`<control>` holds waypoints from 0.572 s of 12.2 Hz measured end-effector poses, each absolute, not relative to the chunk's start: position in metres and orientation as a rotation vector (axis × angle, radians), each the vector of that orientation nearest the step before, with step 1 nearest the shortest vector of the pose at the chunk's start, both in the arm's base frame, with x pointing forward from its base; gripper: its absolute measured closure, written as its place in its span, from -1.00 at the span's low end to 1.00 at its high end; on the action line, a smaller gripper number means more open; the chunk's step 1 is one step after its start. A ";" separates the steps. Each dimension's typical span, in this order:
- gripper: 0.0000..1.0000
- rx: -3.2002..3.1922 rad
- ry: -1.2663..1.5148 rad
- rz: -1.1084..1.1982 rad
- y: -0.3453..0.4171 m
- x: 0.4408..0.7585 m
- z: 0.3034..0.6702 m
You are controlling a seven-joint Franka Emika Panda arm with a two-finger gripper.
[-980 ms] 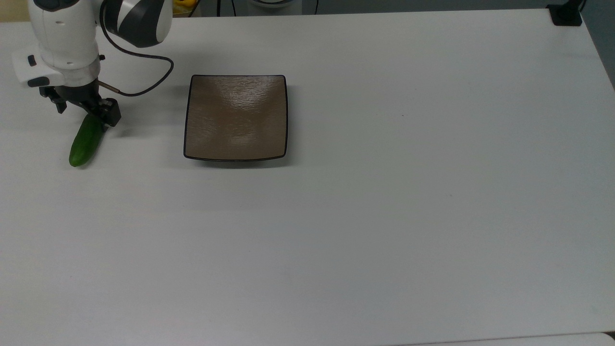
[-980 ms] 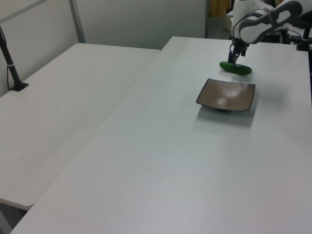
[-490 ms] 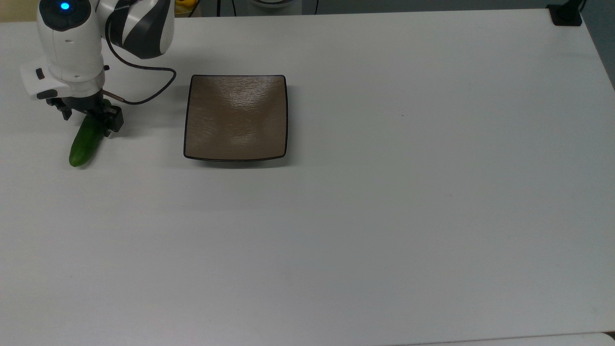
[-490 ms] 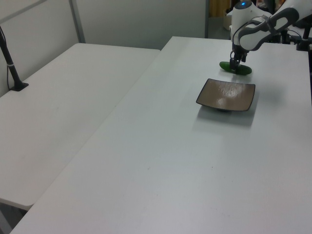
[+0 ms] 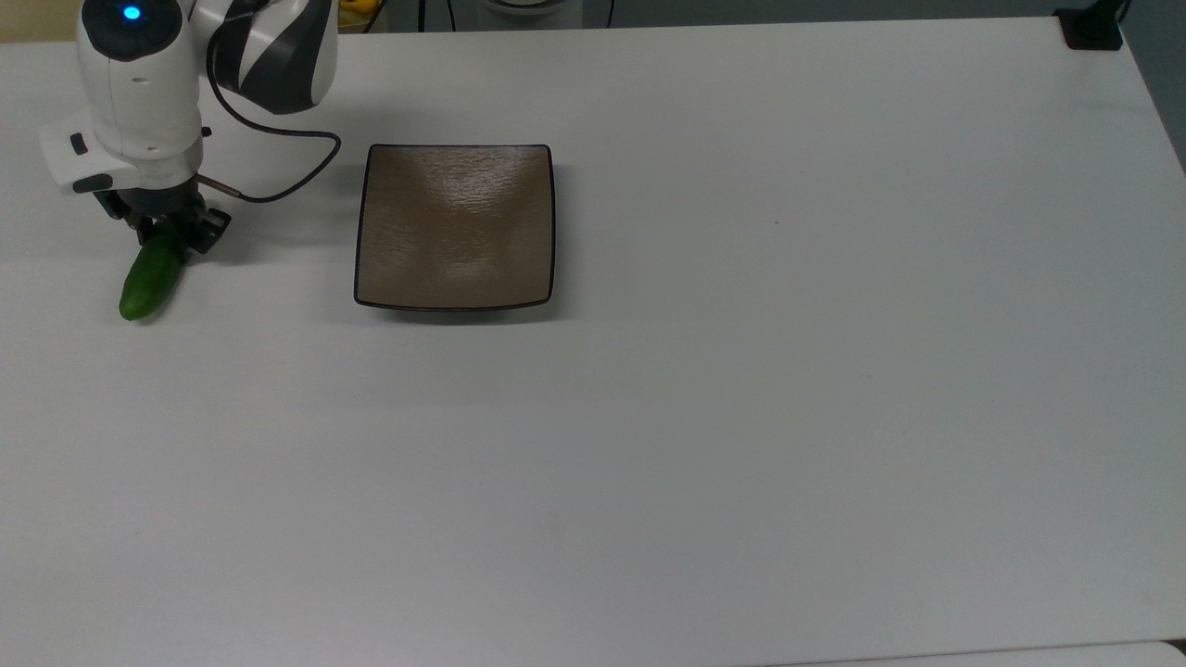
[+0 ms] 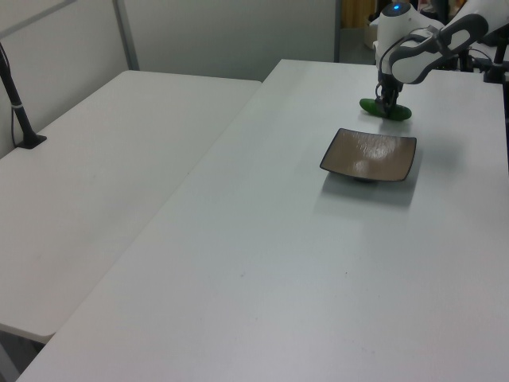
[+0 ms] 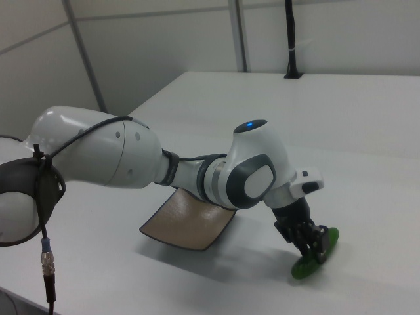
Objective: Cucumber placed on a ceramic plate
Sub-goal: 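Lift the cucumber and carry it over the brown square plate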
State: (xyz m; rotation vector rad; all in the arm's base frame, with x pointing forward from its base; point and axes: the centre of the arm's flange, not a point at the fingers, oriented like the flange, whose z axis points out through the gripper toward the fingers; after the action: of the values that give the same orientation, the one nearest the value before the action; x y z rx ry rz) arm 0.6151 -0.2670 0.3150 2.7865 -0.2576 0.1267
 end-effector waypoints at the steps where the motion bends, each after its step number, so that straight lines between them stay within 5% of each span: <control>1: 0.13 2.787 -0.257 0.127 -0.267 0.615 0.315; 7: 0.13 2.767 -0.259 0.240 -0.264 0.623 0.360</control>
State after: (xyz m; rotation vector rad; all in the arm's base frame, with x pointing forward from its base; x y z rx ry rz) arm 0.6235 -0.2641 0.3599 2.7668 -0.2589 0.2397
